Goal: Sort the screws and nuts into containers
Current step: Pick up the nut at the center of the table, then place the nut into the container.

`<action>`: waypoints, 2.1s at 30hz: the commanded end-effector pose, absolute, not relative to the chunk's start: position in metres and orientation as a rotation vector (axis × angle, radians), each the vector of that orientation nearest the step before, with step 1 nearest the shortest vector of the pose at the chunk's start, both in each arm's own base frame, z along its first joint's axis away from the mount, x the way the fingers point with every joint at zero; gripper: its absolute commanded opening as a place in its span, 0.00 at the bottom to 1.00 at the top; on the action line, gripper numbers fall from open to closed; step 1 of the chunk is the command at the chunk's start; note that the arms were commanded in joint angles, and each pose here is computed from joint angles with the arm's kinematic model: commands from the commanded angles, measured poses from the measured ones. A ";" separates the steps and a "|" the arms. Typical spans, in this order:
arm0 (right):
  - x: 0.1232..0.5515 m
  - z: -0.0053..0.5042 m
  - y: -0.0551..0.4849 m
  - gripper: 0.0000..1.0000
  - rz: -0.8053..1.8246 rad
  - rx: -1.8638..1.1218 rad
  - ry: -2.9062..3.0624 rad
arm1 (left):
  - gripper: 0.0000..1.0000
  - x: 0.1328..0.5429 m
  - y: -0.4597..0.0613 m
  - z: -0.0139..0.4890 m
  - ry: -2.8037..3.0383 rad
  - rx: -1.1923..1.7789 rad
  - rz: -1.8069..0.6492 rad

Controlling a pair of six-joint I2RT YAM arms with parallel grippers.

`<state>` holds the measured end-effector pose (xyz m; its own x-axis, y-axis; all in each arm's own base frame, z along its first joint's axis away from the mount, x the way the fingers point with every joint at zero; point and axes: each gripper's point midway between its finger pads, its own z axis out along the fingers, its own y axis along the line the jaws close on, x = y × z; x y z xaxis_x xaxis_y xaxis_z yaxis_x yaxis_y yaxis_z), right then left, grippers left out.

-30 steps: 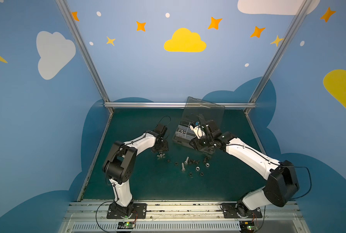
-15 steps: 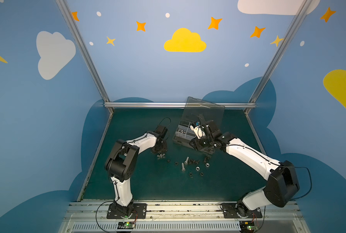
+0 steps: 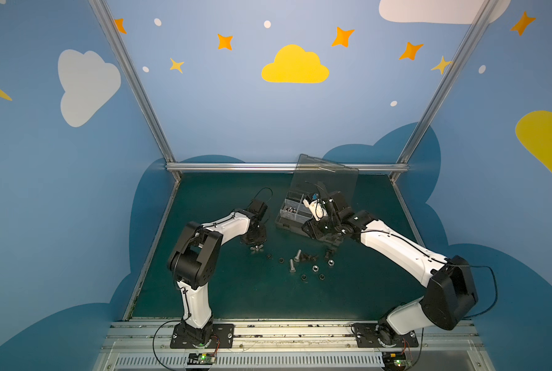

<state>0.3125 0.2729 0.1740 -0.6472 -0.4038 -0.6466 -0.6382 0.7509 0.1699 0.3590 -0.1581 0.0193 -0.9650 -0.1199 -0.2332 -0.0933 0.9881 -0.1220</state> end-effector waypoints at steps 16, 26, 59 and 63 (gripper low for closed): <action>0.307 0.187 0.271 0.54 0.537 -0.770 2.319 | 0.18 0.356 -0.166 0.016 2.929 -0.164 -0.171; 0.306 0.190 0.267 0.54 0.524 -0.754 2.310 | 0.04 0.369 -0.183 0.033 2.873 -0.165 -0.289; 0.305 0.197 0.230 0.55 0.441 -0.602 2.282 | 0.04 0.485 -0.285 0.124 2.526 -0.065 -0.742; 0.304 0.197 0.230 0.55 0.455 -0.600 2.282 | 0.04 0.492 -0.294 0.114 2.562 -0.054 -0.734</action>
